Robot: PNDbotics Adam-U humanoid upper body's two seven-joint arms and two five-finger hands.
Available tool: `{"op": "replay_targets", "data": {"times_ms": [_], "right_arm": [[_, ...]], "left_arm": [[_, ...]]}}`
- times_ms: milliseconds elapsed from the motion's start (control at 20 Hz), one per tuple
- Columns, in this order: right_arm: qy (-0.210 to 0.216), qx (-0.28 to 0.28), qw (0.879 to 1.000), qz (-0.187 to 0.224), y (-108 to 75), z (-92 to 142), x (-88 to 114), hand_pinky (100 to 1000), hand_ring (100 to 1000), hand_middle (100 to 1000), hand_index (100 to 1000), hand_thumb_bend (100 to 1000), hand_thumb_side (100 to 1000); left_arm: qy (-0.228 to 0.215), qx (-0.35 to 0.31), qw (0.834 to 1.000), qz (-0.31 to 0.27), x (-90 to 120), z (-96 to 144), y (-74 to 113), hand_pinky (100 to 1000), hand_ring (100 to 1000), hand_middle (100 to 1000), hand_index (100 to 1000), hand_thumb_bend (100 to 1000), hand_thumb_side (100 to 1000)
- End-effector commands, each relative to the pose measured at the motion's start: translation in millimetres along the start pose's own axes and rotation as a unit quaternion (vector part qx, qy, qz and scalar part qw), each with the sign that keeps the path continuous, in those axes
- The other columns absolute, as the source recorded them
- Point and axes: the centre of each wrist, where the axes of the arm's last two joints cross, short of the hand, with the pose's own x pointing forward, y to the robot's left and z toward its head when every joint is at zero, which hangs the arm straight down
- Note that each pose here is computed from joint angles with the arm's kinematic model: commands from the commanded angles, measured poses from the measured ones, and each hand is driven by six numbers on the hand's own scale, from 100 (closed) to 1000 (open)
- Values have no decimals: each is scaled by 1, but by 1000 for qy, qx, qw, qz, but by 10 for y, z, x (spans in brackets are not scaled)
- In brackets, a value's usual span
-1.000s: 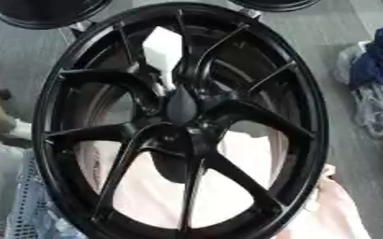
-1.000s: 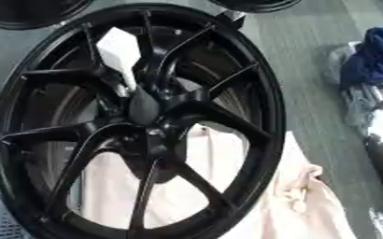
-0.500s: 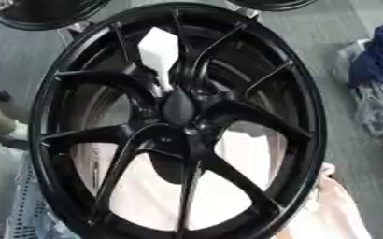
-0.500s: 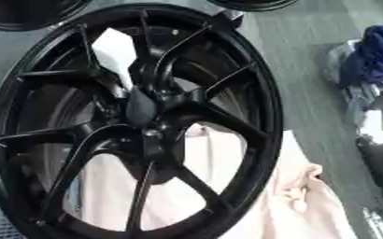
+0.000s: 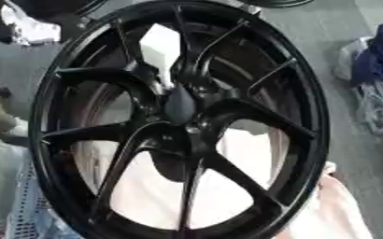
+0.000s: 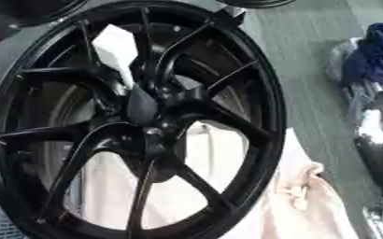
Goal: Pull the pin out of the wheel hub.
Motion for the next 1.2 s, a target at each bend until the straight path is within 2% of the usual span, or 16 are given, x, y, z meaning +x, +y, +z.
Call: {"op": "replay_targets", "data": {"times_ms": [50,450,750,1200], "right_arm": [[-15,9,1000,-1,-8,-50,59,597,716,631,749,100,348],[-12,16,1000,-7,13,-53,67,595,714,629,748,100,356],[-10,18,1000,-13,34,-56,73,594,713,628,747,100,364],[-7,20,999,-24,77,-60,86,591,711,626,747,100,381]], "left_arm": [[1,-9,1000,-14,7,-75,73,835,837,777,865,197,524],[-4,-38,999,3,-150,-447,-18,841,836,784,864,188,583],[-1,-28,1000,4,-219,-494,44,845,838,786,862,169,583],[-11,-22,1000,-1,-198,-526,101,857,851,804,872,202,587]]}}
